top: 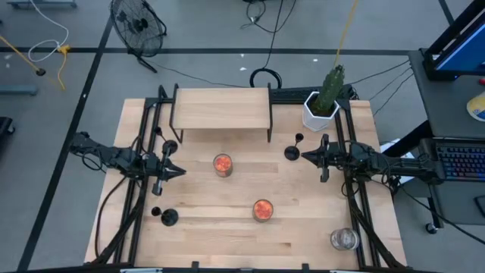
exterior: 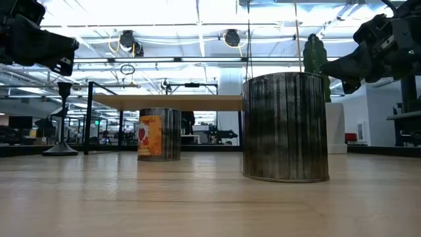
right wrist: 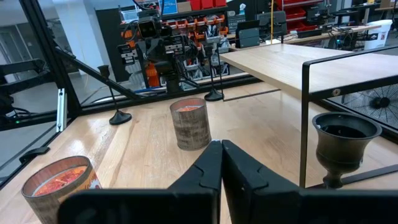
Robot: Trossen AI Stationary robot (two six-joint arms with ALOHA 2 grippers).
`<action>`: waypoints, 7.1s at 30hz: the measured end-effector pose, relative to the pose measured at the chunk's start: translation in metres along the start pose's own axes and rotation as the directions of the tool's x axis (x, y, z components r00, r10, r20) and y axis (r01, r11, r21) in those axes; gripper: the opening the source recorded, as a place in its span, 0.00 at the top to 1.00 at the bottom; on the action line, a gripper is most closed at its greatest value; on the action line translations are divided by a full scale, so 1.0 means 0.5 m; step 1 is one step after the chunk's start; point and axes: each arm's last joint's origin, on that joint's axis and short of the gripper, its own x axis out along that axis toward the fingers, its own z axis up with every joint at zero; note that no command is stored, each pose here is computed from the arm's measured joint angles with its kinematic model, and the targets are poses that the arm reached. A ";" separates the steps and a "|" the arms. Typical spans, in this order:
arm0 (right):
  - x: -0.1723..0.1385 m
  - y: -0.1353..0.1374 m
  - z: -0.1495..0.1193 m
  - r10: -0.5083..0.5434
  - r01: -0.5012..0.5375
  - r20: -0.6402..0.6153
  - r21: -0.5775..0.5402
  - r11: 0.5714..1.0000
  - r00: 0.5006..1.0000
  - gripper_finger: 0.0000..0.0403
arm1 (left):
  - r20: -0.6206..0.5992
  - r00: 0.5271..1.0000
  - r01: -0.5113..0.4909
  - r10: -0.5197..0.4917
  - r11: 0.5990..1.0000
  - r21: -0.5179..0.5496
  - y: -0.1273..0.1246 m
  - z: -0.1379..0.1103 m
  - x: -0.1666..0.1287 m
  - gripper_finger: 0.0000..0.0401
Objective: Pick & Place candle stick holders
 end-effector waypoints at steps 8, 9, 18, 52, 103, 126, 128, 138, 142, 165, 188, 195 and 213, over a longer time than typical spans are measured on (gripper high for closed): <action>0.000 0.000 0.000 0.000 0.000 0.000 0.000 1.000 1.000 1.00 | 0.000 1.000 0.000 0.000 1.000 0.000 0.000 0.000 0.000 0.93; 0.000 0.000 0.000 0.000 0.000 0.000 0.000 1.000 1.000 1.00 | 0.000 1.000 0.000 0.000 1.000 0.000 0.000 0.000 0.000 0.93; 0.000 0.000 0.000 0.000 0.000 0.002 0.002 1.000 1.000 1.00 | 0.000 1.000 0.000 0.000 1.000 0.000 0.000 0.000 0.000 0.93; 0.000 0.000 0.000 -0.004 0.003 0.003 0.338 0.941 1.000 1.00 | 0.007 0.999 -0.039 0.039 0.999 0.038 0.002 0.001 0.000 0.93; 0.000 -0.004 0.001 -0.075 0.066 0.014 0.342 0.937 0.997 0.99 | -0.323 0.785 -0.620 0.529 0.690 -0.375 0.038 0.340 -0.016 0.93; 0.000 -0.004 0.001 -0.075 0.066 0.014 0.342 0.937 0.997 0.99 | -0.741 0.348 -0.937 0.574 0.215 -0.274 0.083 0.352 -0.049 0.93; 0.000 -0.004 0.001 -0.075 0.066 0.014 0.342 0.937 0.997 0.99 | -0.740 0.348 -0.937 0.576 0.229 -0.263 0.083 0.353 -0.048 0.93; 0.000 -0.004 0.001 -0.075 0.066 0.014 0.342 0.937 0.997 0.99 | -0.750 0.350 -0.936 0.561 0.193 -0.293 0.083 0.352 -0.049 0.93; 0.000 -0.004 0.001 -0.075 0.066 0.014 0.342 0.937 0.997 0.99 | -0.748 0.349 -0.937 0.564 0.236 -0.259 0.083 0.352 -0.049 0.93; 0.000 -0.004 0.001 -0.075 0.066 0.014 0.342 0.937 0.997 0.99 | -0.732 0.304 -0.948 0.609 0.267 -0.172 0.086 0.351 -0.048 0.51; 0.000 -0.004 0.001 -0.075 0.066 0.014 0.342 0.937 0.997 0.99 | -0.886 0.117 -0.982 0.448 -0.083 -0.171 0.131 0.330 -0.034 0.47; 0.000 -0.004 0.001 -0.075 0.066 0.014 0.342 0.937 0.997 0.99 | -0.922 0.009 -0.978 0.387 -0.190 -0.089 0.173 0.317 -0.023 0.47; 0.000 -0.004 0.001 -0.075 0.065 0.014 0.342 0.937 0.997 0.99 | -0.966 -0.095 -0.980 0.239 -0.194 0.049 0.240 0.291 -0.014 0.47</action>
